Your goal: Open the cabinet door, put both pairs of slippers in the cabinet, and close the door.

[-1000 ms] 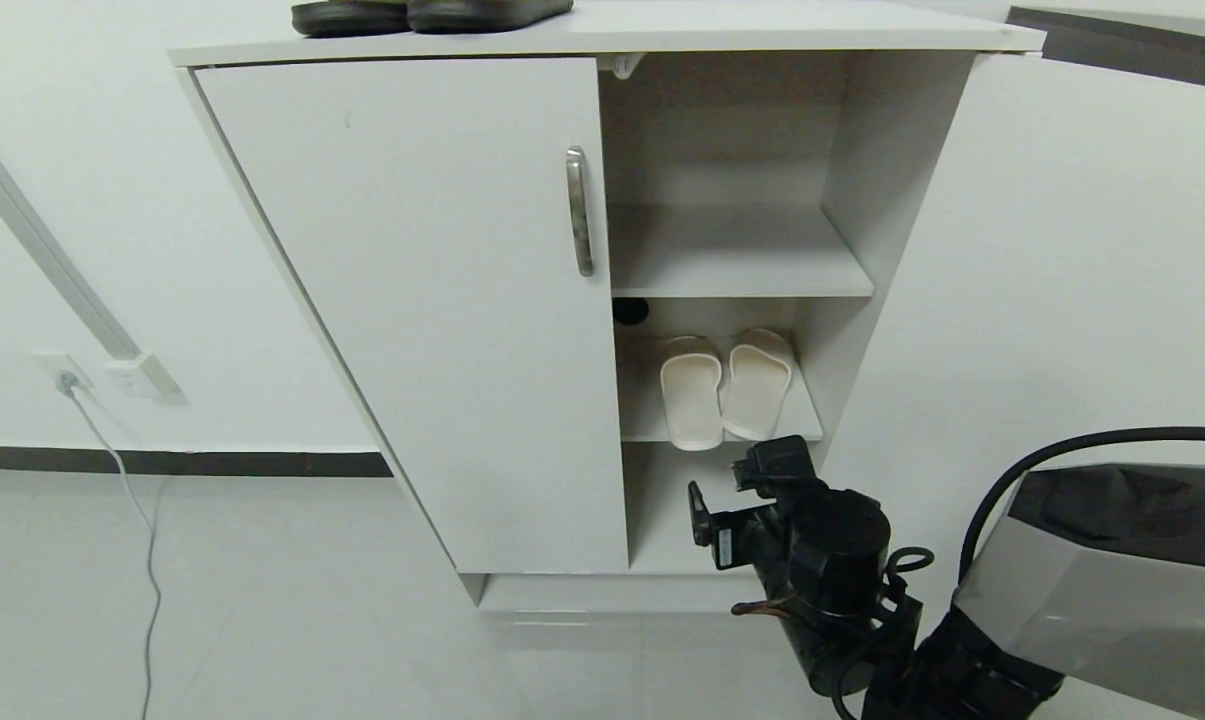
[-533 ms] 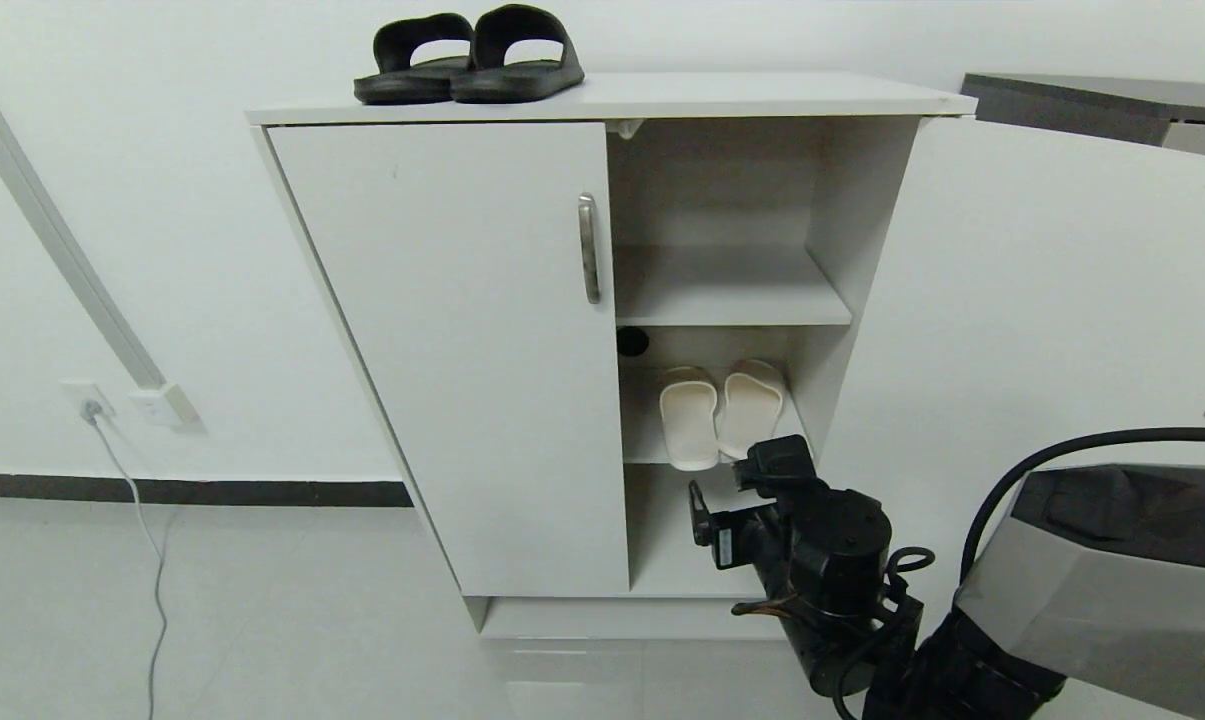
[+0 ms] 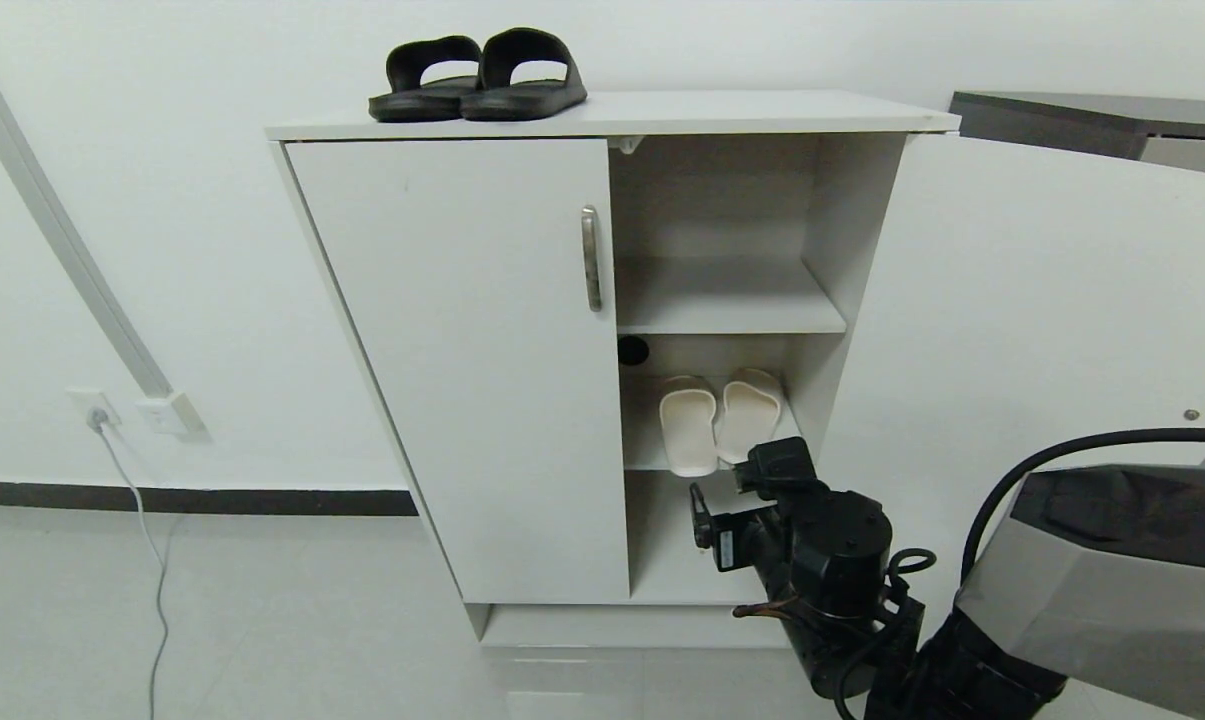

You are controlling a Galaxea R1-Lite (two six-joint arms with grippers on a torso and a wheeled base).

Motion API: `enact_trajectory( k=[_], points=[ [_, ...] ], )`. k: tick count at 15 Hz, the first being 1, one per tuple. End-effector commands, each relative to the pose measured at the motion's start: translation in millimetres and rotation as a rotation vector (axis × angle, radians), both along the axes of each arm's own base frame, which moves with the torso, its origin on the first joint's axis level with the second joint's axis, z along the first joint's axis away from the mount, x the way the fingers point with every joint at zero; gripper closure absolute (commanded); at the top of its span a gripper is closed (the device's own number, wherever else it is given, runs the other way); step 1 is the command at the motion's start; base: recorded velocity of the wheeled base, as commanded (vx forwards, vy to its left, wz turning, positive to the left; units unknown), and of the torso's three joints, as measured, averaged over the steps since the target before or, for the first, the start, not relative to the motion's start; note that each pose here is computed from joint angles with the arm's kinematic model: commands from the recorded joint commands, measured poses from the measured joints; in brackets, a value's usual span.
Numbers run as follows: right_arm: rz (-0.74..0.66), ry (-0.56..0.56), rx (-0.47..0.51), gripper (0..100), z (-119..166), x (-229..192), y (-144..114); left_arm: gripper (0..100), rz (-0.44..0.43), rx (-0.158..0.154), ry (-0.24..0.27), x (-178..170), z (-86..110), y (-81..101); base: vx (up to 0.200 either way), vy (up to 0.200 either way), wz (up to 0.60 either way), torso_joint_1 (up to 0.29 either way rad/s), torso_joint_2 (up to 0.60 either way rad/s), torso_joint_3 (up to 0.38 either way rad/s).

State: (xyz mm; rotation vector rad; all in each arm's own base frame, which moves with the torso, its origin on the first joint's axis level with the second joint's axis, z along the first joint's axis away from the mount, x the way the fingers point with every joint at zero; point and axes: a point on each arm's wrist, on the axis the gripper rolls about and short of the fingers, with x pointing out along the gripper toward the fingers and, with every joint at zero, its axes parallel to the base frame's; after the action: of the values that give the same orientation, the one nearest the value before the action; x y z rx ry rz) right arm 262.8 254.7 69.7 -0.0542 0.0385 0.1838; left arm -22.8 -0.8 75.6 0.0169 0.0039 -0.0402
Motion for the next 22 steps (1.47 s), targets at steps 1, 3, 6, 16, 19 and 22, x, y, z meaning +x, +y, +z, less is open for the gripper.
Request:
enact_trajectory(
  k=[1,3,6,16,19,22],
  points=[
    [0.002,-0.003,0.002,0,1,0,0,100,0.000,0.000,0.000,0,-0.1,0.0,0.000,0.000,0.00,0.000,0.00,0.000],
    [0.004,-0.003,0.002,0,1,-1,1,100,0.000,-0.002,0.000,0,-0.1,0.0,0.000,0.000,0.00,0.000,0.00,0.000],
    [0.005,-0.002,0.001,0,1,-1,1,100,0.000,-0.005,0.001,0,-0.1,0.0,0.000,0.200,0.00,0.004,0.00,0.004],
    [0.025,0.002,-0.003,0,-2,-9,4,100,0.000,-0.003,0.000,0,-0.1,0.0,0.000,0.200,0.00,0.004,0.00,0.002],
    [0.027,0.004,-0.005,0,-2,-9,4,100,0.002,-0.003,0.000,0,-0.1,0.0,0.000,0.200,0.00,0.002,0.00,0.005],
    [0.030,0.020,-0.030,0,-7,-12,-2,100,0.002,-0.005,0.001,0,-0.1,0.0,0.000,0.133,0.00,0.002,0.01,0.002]
  ],
)
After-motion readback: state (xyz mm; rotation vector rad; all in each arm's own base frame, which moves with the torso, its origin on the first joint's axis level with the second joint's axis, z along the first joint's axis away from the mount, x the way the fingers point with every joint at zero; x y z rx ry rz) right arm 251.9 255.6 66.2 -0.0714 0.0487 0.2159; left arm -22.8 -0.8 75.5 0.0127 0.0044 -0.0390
